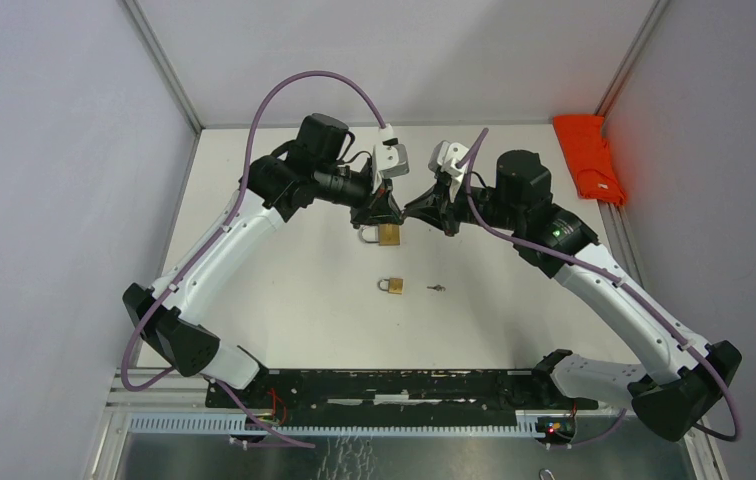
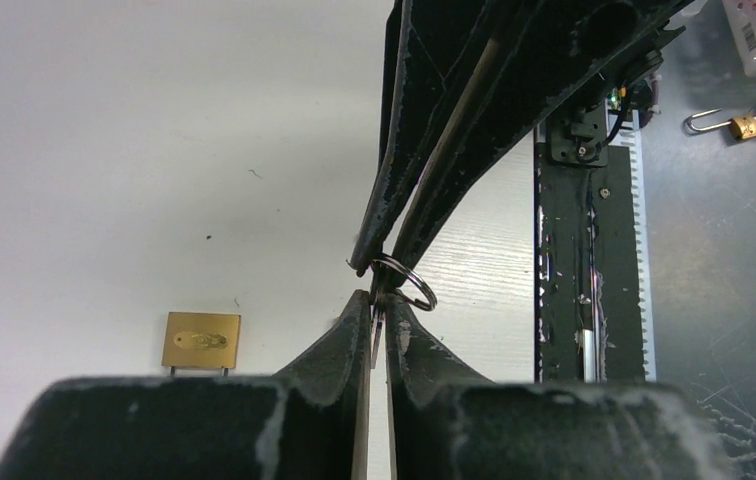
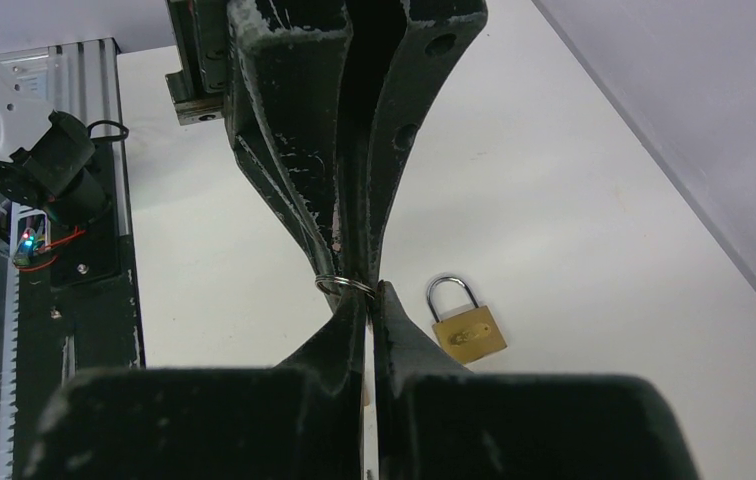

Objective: Unlock with the key

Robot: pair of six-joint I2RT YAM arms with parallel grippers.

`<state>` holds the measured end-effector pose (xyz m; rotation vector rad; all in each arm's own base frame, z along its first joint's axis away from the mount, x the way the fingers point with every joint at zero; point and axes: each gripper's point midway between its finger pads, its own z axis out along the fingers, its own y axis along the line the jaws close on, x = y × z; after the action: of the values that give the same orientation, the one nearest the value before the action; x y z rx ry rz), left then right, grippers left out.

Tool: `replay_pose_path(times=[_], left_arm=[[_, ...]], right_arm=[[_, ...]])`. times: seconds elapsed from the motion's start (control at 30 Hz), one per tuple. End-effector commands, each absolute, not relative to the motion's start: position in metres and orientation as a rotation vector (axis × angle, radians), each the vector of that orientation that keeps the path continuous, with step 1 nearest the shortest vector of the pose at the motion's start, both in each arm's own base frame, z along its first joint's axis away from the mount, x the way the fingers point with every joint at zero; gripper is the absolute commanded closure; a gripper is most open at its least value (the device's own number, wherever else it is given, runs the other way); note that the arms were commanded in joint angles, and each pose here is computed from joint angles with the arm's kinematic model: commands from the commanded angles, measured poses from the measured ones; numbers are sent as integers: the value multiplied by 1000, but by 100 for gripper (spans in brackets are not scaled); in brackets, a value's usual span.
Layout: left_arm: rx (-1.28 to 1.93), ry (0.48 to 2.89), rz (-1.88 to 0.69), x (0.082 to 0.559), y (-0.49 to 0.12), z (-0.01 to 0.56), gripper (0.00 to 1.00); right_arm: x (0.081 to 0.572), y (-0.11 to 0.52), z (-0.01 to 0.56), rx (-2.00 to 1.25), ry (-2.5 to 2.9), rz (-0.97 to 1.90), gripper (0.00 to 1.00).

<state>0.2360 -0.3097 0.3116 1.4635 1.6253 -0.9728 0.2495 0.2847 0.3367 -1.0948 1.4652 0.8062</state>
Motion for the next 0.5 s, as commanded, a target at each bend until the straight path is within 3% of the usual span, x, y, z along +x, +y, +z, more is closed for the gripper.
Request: replay_pose_path(times=[0.0, 0.17, 0.33, 0.47], left_arm=[[1508, 1423, -1075, 207, -317, 350, 85], [1517, 1417, -1084, 205, -317, 349, 84], [1513, 1427, -1069, 207, -316, 348, 98], [1491, 1430, -1027, 211, -314, 354, 98]], right_arm=[[265, 278, 339, -1060, 1495, 723, 100], [267, 279, 347, -1051, 1479, 728, 100], [267, 278, 346, -1058, 1489, 719, 100], [267, 273, 332, -1056, 1536, 696, 100]])
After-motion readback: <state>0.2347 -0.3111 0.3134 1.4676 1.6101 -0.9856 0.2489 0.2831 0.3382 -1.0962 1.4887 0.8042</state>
